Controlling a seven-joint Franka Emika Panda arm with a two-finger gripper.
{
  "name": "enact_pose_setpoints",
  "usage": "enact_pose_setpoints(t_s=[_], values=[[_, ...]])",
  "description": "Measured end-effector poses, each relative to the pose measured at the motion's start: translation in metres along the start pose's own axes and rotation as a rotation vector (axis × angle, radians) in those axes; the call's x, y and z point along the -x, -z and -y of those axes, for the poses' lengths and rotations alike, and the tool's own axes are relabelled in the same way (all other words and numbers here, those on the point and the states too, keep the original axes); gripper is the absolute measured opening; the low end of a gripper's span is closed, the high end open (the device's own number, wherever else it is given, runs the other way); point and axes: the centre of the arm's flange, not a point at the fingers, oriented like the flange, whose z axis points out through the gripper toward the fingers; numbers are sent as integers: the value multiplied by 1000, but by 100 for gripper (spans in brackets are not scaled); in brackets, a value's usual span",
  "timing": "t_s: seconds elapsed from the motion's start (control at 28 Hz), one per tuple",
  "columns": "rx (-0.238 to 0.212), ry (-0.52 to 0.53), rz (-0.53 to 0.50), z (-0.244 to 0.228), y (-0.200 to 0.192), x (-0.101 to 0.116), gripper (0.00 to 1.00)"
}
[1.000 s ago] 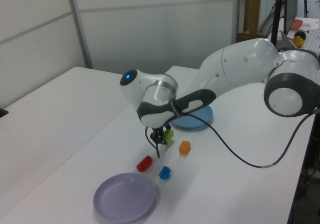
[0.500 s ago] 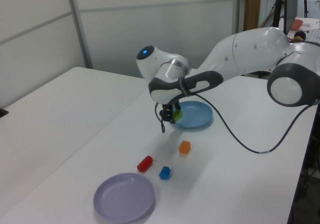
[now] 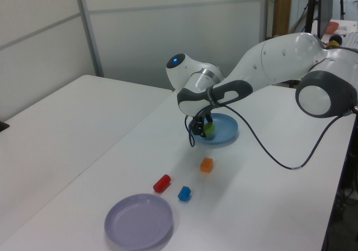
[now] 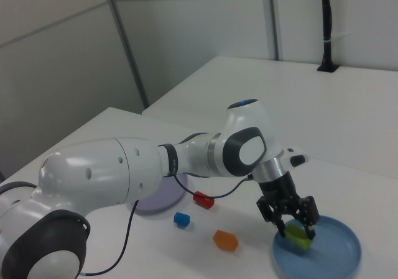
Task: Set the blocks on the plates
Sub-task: 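Carry the green block to the light blue plate and release it, then move the gripper down onto the orange block and grasp it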
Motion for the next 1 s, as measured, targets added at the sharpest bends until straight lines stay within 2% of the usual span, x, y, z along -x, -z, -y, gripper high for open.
enact_pose_setpoints(t_s=[0.07,0.18,0.43,0.57,0.71,1.0], values=[[0,1,-8,2,5,-1,84],[-18,-8,-33,4,19,-3,100],[-59,-22,-88,1,71,4,100],[-89,44,-16,16,99,18,100],[-128,150,106,45,114,35,100],[-135,274,304,96,100,56,100]])
